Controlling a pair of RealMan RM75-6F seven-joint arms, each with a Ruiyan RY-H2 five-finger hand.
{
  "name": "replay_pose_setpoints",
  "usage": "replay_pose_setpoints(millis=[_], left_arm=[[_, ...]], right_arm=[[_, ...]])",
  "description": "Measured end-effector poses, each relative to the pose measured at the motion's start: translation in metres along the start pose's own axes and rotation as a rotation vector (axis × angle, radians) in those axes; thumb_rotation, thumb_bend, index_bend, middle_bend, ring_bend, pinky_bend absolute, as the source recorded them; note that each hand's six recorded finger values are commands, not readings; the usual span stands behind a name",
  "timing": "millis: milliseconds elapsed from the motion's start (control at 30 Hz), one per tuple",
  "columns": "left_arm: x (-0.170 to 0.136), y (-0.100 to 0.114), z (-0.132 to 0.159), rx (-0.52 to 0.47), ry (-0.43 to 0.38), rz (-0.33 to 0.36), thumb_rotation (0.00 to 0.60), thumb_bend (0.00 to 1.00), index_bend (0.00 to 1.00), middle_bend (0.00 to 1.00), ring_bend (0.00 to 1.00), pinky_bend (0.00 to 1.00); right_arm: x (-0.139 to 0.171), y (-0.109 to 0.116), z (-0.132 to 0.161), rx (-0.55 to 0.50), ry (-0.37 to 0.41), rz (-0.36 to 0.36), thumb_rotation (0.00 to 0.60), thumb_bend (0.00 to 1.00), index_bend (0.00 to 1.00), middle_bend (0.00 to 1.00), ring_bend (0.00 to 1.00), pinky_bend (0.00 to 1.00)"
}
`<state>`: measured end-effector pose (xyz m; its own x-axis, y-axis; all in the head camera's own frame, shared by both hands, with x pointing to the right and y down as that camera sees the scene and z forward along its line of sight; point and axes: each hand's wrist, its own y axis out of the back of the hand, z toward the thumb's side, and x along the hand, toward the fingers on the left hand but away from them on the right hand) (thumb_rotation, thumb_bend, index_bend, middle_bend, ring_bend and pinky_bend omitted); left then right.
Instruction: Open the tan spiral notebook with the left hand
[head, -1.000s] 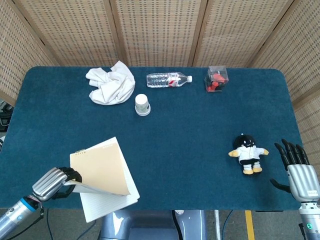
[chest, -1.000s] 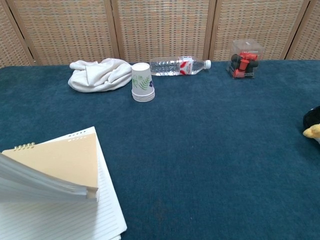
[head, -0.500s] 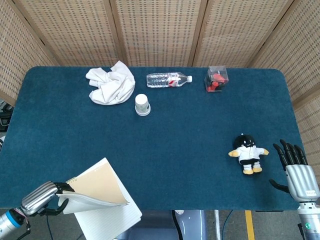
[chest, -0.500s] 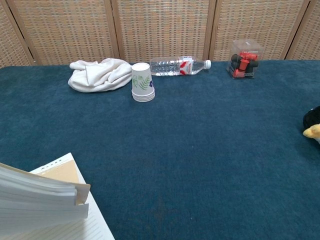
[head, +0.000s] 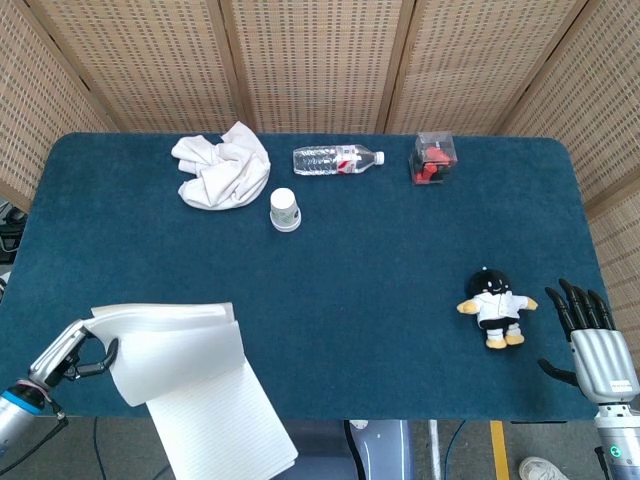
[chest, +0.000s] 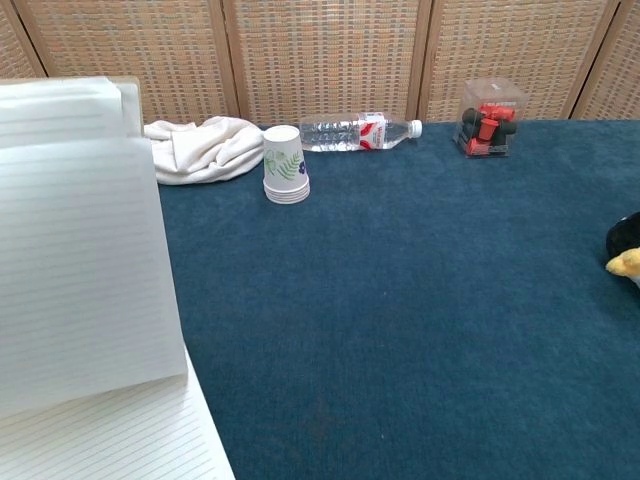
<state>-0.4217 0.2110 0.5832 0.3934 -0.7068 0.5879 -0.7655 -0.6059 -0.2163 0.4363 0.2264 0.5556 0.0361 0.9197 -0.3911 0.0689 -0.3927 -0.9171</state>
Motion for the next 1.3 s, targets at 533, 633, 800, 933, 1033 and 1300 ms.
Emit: replay_pose_setpoints(millis=[533, 633, 800, 933, 1033, 1300], left_arm=[[0.079, 0.049, -0.019, -0.141, 0.197, 0.245, 0.6, 0.68, 0.85, 0.61, 0.44, 0.51], [0.089, 0.052, -0.022, -0.128, 0.217, 0.262, 0.6, 0.68, 0.85, 0.61, 0.44, 0.51], [0.104, 0.059, -0.027, -0.12, 0.244, 0.295, 0.6, 0.68, 0.85, 0.61, 0.44, 0.51], [0.116, 0.071, -0.034, -0.12, 0.266, 0.341, 0.6, 0.68, 0.85, 0.61, 0.44, 0.51], [0.126, 0.079, -0.039, -0.127, 0.287, 0.37, 0.6, 0.67, 0.84, 0.6, 0.44, 0.5], [0.148, 0.083, -0.049, -0.185, 0.315, 0.412, 0.6, 0.1, 0.0, 0.0, 0.0, 0.0]], right_arm=[[-0.001, -0.003, 0.0, 0.007, -0.002, 0.009, 0.6, 0.0, 0.0, 0.0, 0.0, 0.0], [-0.001, -0.003, 0.0, 0.008, -0.003, 0.01, 0.6, 0.0, 0.0, 0.0, 0.0, 0.0], [-0.001, -0.004, -0.001, 0.008, -0.004, 0.015, 0.6, 0.0, 0.0, 0.0, 0.0, 0.0], [-0.002, -0.005, -0.001, 0.01, -0.006, 0.02, 0.6, 0.0, 0.0, 0.0, 0.0, 0.0], [-0.002, -0.006, -0.002, 0.01, -0.01, 0.022, 0.6, 0.0, 0.0, 0.0, 0.0, 0.0], [-0.004, -0.012, -0.002, 0.024, -0.014, 0.039, 0.6, 0.0, 0.0, 0.0, 0.0, 0.0]])
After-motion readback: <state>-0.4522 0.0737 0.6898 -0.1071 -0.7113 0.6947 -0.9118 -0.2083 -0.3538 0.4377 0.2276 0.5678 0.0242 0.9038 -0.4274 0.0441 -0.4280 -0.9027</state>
